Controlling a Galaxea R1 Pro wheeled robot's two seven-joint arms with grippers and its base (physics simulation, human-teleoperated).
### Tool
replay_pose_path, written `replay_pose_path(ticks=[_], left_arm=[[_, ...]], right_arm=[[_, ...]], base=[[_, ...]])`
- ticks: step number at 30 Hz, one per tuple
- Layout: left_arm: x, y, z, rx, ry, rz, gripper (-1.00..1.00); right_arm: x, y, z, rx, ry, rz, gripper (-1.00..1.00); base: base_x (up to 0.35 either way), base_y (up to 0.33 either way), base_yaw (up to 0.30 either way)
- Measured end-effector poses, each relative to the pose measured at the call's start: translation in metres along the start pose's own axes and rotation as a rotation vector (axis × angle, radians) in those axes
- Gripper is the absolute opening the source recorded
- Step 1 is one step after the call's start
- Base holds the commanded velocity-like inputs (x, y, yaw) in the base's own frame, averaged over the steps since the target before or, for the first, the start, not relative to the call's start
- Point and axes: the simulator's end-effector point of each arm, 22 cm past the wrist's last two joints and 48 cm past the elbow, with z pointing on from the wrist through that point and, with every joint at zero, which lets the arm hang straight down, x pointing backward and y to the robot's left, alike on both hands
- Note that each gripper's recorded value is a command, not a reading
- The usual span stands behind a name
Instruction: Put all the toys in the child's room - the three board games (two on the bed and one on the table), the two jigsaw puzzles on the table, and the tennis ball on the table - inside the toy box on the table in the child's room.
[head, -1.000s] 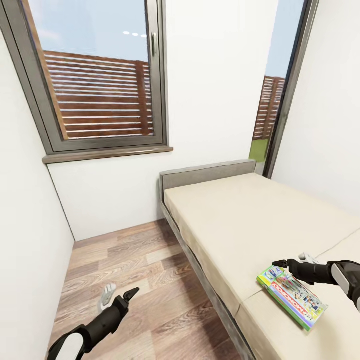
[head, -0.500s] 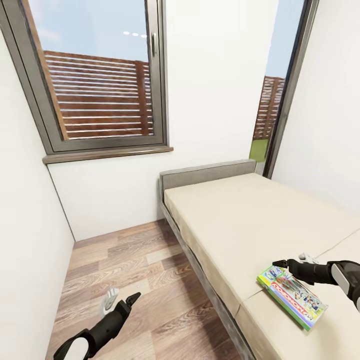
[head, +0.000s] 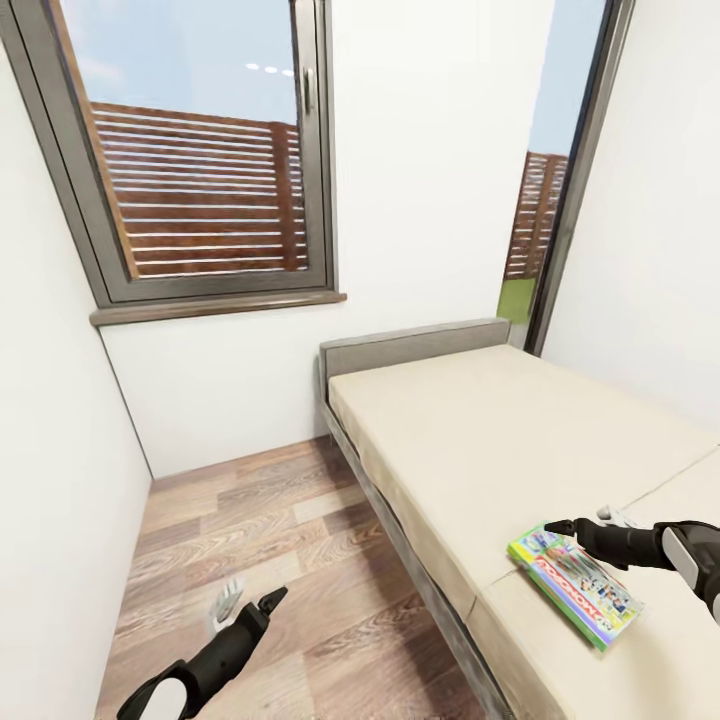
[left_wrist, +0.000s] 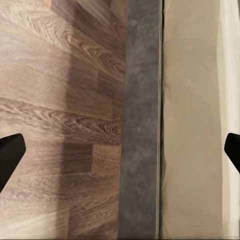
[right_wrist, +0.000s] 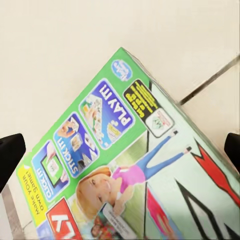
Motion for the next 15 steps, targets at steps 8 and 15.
replay_pose_path(ticks=[8, 15], left_arm=[[0.0005, -0.0002, 0.0002, 0.0, 0.0, 0.002, 1.0], [0.001, 0.0001, 0.0003, 0.0, 0.0, 0.002, 1.0]], right_arm=[[-0.0002, 0.0002, -0.0001, 0.0, -0.001, -0.001, 1.0], [0.0, 0.0008, 0.0003, -0.001, -0.001, -0.001, 1.0]], base=[[-0.102, -0.014, 0.0], [-0.025, -0.003, 0.0]])
